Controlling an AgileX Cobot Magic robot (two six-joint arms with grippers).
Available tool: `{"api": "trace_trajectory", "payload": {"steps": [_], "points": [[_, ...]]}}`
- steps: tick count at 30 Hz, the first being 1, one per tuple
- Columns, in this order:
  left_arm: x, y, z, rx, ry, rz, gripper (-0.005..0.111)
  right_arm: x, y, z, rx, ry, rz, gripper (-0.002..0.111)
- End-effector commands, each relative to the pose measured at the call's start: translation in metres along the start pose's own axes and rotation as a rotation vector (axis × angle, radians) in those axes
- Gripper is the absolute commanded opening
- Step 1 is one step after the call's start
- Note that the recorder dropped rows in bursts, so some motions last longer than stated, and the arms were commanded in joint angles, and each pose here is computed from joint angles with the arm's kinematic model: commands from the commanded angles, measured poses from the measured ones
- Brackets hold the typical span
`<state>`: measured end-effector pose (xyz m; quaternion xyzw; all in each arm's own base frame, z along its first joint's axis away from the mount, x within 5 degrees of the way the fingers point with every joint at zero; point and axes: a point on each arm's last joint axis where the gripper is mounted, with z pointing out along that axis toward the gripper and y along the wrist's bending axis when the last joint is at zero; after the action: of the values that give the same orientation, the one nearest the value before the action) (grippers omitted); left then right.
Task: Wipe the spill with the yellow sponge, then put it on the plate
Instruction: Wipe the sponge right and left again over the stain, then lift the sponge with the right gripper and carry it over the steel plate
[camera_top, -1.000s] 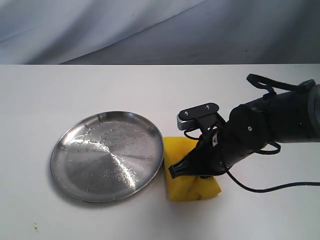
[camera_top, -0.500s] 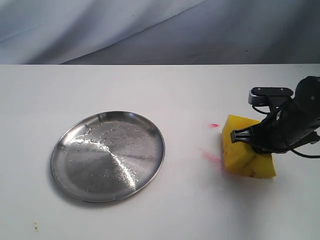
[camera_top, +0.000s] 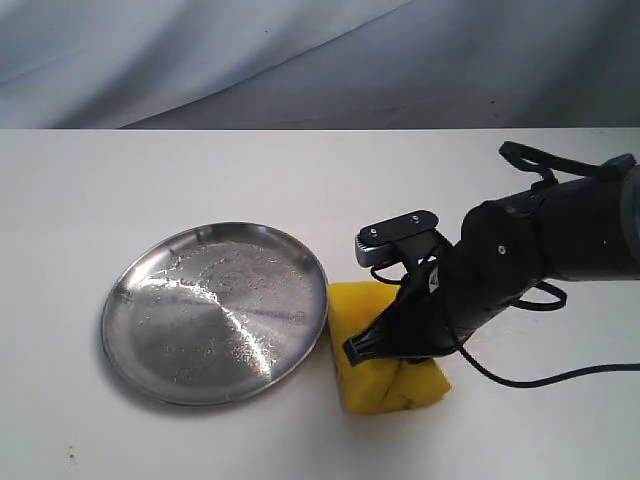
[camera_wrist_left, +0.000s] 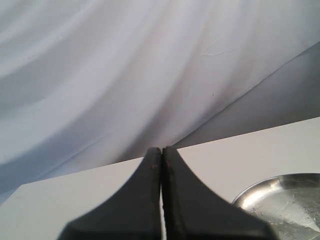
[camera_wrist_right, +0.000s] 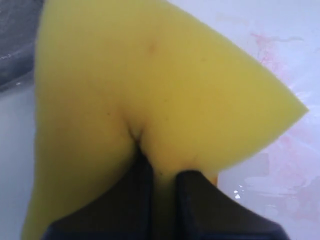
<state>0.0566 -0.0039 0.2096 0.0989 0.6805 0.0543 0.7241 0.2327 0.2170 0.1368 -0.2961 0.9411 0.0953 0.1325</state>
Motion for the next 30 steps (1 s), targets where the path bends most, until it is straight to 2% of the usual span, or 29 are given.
{"api": "trace_trajectory", "payload": {"steps": [1, 3, 5, 7, 9, 13, 16, 18, 22, 25, 30], "points": [[-0.002, 0.000, 0.000, -0.003, -0.010, -0.017, 0.000, 0.000, -0.023, 0.003, 0.053, -0.014, 0.029, 0.000], [-0.002, 0.000, 0.000, -0.003, -0.010, -0.017, 0.000, 0.001, -0.060, 0.000, 0.101, 0.008, 0.146, 0.000], [-0.002, 0.000, 0.000, -0.003, -0.010, -0.017, 0.000, 0.008, -0.085, -0.004, 0.127, 0.060, 0.218, 0.000], [-0.002, 0.000, 0.000, -0.003, -0.010, -0.017, 0.000, 0.015, -0.100, -0.006, 0.139, 0.109, 0.276, 0.000], [-0.002, 0.000, 0.000, -0.003, -0.010, -0.017, 0.000, 0.021, -0.100, -0.007, 0.136, 0.165, 0.287, 0.000], [-0.002, 0.000, 0.000, -0.003, -0.010, -0.017, 0.000, 0.027, -0.083, -0.007, 0.110, 0.196, 0.258, 0.000], [-0.002, 0.000, 0.000, -0.003, -0.010, -0.017, 0.000, 0.025, -0.062, -0.017, 0.062, 0.117, 0.220, 0.000], [-0.002, 0.000, 0.000, -0.003, -0.010, -0.017, 0.000, 0.019, -0.043, -0.029, -0.016, 0.043, 0.212, 0.000], [-0.002, 0.000, 0.000, -0.003, -0.010, -0.017, 0.000, 0.000, -0.011, -0.071, -0.152, -0.196, 0.197, 0.000], [-0.002, 0.000, 0.000, -0.003, -0.010, -0.017, 0.000, -0.020, 0.008, -0.102, -0.202, -0.334, 0.154, 0.000], [-0.002, 0.000, 0.000, -0.003, -0.010, -0.017, 0.000, -0.056, 0.031, -0.123, -0.263, -0.418, 0.116, 0.000]]}}
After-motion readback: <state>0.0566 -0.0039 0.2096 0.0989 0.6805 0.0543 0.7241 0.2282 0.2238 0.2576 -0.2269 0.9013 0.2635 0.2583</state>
